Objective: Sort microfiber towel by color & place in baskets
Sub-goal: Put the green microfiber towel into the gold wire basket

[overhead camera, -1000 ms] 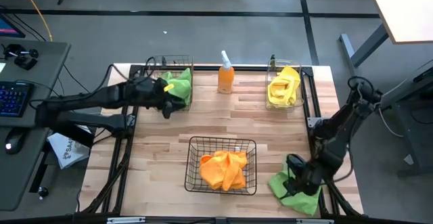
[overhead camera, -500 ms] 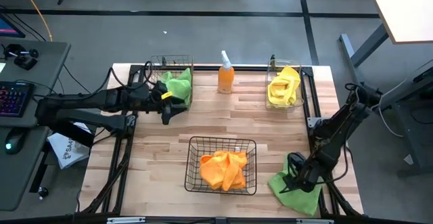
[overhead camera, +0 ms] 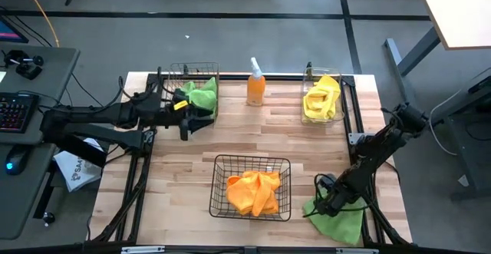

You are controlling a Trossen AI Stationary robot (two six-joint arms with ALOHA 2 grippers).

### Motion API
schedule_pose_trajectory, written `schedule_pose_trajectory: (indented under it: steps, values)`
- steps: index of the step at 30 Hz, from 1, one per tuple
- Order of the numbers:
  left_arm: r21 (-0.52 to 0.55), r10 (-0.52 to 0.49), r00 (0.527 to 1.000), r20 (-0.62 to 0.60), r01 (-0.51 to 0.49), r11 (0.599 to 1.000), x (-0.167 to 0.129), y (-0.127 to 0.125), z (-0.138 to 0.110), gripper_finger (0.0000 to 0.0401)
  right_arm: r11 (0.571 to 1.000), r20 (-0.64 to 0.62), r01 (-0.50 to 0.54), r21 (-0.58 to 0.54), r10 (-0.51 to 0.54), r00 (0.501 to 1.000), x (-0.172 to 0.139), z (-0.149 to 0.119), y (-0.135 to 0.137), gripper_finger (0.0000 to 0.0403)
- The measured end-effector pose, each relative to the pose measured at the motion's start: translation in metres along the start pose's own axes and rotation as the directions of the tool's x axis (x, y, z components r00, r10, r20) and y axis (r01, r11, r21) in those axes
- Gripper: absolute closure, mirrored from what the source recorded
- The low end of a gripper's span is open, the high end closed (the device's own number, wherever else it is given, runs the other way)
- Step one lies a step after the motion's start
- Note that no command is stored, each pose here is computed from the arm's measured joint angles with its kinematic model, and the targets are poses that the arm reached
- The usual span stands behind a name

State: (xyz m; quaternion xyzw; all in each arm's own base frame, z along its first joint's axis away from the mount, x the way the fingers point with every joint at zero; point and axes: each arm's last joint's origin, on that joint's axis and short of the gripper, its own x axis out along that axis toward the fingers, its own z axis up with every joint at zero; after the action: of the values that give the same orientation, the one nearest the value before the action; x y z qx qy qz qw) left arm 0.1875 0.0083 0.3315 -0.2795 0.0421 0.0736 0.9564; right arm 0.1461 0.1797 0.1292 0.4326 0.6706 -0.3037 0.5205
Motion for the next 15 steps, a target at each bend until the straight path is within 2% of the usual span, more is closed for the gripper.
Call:
schedule_pose_trajectory:
  steps: [2,4,7,8,10,11,13,15]
  values:
    - [-0.007,-0.059,0.994,0.093,0.06,0.998,-0.004,-0.006,0.01,0.0182,0.999,-0.013,0.016,-0.029,-0.017,1.0,0.002,-0.001,0.003,0.0136]
    - [0.008,-0.156,0.953,0.261,0.159,0.987,-0.016,-0.014,0.028,0.0182,0.998,-0.009,0.017,-0.066,-0.018,1.0,0.0,-0.003,0.007,0.0202]
    - [0.113,-0.281,0.808,0.517,0.261,0.959,-0.044,-0.025,0.056,0.0182,0.993,0.023,0.012,-0.116,-0.009,1.0,-0.005,-0.005,0.01,0.0337]
    - [0.147,-0.306,0.76,0.574,0.272,0.951,-0.054,-0.027,0.062,0.0182,0.992,0.037,0.009,-0.126,-0.004,0.999,-0.007,-0.006,0.012,0.0368]
    - [0.202,-0.34,0.68,0.65,0.277,0.94,-0.071,-0.029,0.07,0.0182,0.992,0.09,0.009,-0.13,0.003,0.996,-0.015,-0.005,0.013,0.0381]
    - [0.214,-0.347,0.658,0.669,0.277,0.937,-0.078,-0.03,0.072,0.0182,0.993,0.109,0.009,-0.121,0.004,0.994,-0.021,-0.004,0.014,0.0379]
    - [0.215,-0.344,0.647,0.681,0.273,0.938,-0.088,-0.03,0.073,0.0182,0.992,0.155,-0.023,-0.124,0.042,0.987,-0.042,-0.005,0.019,0.039]
    - [0.208,-0.332,0.67,0.664,0.261,0.943,-0.093,-0.028,0.071,0.0182,0.987,0.235,-0.075,-0.139,0.107,0.966,-0.071,-0.004,0.023,0.0397]
